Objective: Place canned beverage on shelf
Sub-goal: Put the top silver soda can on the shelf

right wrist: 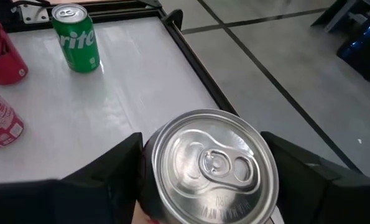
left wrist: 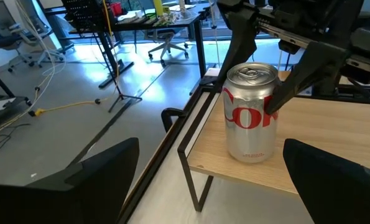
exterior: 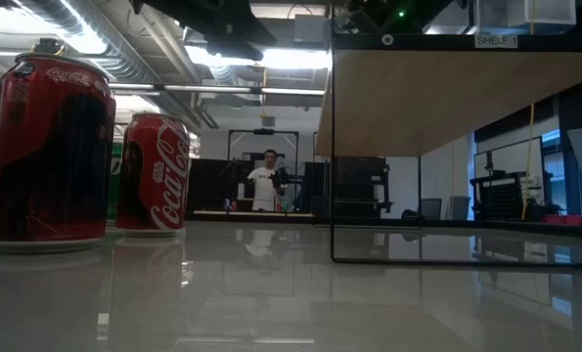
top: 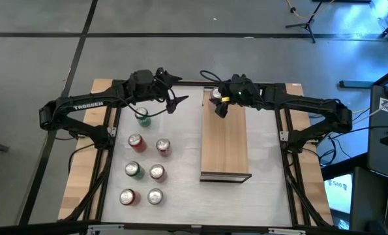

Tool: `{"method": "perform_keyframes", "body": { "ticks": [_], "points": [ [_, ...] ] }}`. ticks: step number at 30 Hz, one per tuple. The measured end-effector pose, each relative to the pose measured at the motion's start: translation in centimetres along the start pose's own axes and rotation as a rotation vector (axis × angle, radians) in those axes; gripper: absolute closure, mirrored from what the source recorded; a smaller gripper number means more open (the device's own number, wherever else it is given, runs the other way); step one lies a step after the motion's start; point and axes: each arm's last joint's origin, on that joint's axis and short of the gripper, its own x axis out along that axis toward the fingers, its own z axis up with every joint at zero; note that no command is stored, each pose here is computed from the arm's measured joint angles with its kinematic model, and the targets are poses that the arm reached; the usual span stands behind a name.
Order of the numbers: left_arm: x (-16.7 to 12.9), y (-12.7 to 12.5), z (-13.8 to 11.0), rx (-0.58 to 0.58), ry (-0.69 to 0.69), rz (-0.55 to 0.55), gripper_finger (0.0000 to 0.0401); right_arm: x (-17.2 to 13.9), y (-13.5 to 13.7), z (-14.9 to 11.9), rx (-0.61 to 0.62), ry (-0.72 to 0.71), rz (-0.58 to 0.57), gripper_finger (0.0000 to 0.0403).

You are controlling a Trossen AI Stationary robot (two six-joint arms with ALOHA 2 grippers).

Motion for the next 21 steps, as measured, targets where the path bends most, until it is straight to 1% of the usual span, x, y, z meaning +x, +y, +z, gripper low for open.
{"method": "perform_keyframes", "body": {
  "ticks": [3,7,10,13,17,21],
  "points": [
    [0.0,0.0,0.0,0.0,0.0,0.0,0.0012,0.0,-0.1,0.0,-0.019,-0.001,0.022,0.013],
    [0.0,0.0,0.0,0.0,0.0,0.0,0.0012,-0.2,-1.1,0.0,-0.021,-0.012,0.131,0.0122],
    [0.0,0.0,0.0,0.0,0.0,0.0,0.0012,-0.6,-2.4,-0.1,-0.02,-0.016,0.202,0.0119],
    [0.0,0.0,0.0,0.0,0.0,0.0,0.0012,-1.1,-3.6,-0.4,-0.072,-0.013,0.255,0.0124],
    [0.0,0.0,0.0,0.0,0.0,0.0,0.0012,-2.4,-5.0,-1.0,-0.185,-0.005,0.332,0.0122],
    [0.0,0.0,0.0,0.0,0.0,0.0,0.0012,-3.5,-6.0,-1.5,-0.267,-0.012,0.349,0.0118]
  ]
}}
